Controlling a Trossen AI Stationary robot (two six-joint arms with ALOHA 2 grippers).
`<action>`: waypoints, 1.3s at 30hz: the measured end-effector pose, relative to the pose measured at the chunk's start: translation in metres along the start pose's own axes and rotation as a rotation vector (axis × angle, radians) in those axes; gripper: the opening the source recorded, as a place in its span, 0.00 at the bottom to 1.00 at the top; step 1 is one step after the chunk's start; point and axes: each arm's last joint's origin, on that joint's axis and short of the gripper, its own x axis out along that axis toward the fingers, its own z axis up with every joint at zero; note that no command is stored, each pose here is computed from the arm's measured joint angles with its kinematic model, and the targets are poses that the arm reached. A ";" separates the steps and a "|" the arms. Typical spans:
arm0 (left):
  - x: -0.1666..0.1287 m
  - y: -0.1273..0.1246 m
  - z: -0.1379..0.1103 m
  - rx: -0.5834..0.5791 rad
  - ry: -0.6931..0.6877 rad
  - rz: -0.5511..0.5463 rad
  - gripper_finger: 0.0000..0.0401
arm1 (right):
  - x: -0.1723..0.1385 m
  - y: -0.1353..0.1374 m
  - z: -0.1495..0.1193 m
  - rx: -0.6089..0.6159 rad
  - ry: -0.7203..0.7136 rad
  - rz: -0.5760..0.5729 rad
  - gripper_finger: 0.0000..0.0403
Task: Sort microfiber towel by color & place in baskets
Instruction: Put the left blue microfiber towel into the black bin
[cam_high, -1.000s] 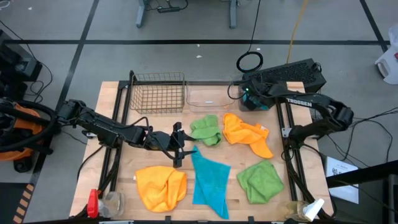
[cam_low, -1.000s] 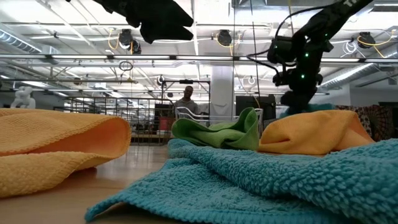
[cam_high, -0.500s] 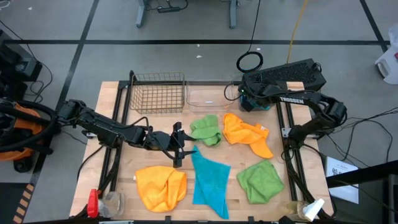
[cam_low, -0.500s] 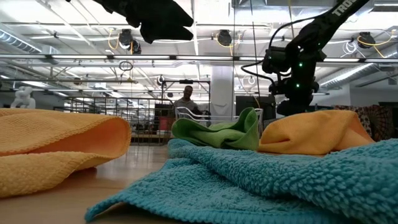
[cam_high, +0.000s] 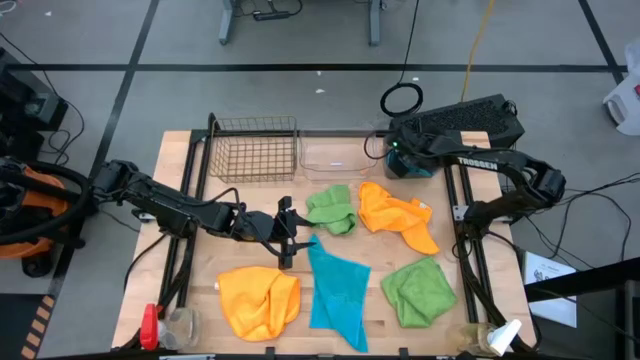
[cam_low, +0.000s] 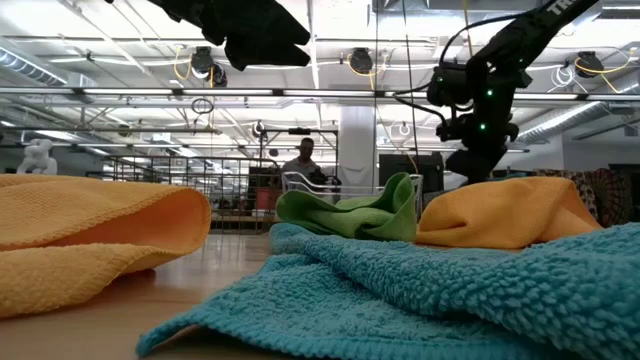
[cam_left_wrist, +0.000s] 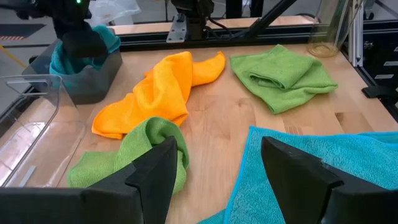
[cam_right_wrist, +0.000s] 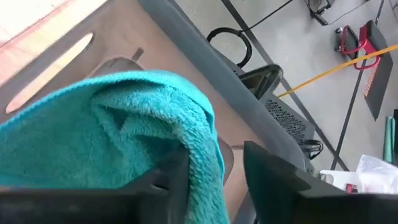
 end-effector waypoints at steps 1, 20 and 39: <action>0.000 0.000 0.000 0.000 0.000 0.000 0.59 | -0.002 -0.001 -0.001 0.008 0.002 0.013 0.38; 0.000 0.000 -0.002 0.001 0.021 0.001 0.59 | -0.044 -0.025 -0.025 0.179 0.043 0.231 0.27; -0.002 -0.007 -0.002 0.019 0.018 -0.022 0.59 | 0.000 0.007 -0.010 0.197 0.133 0.234 0.01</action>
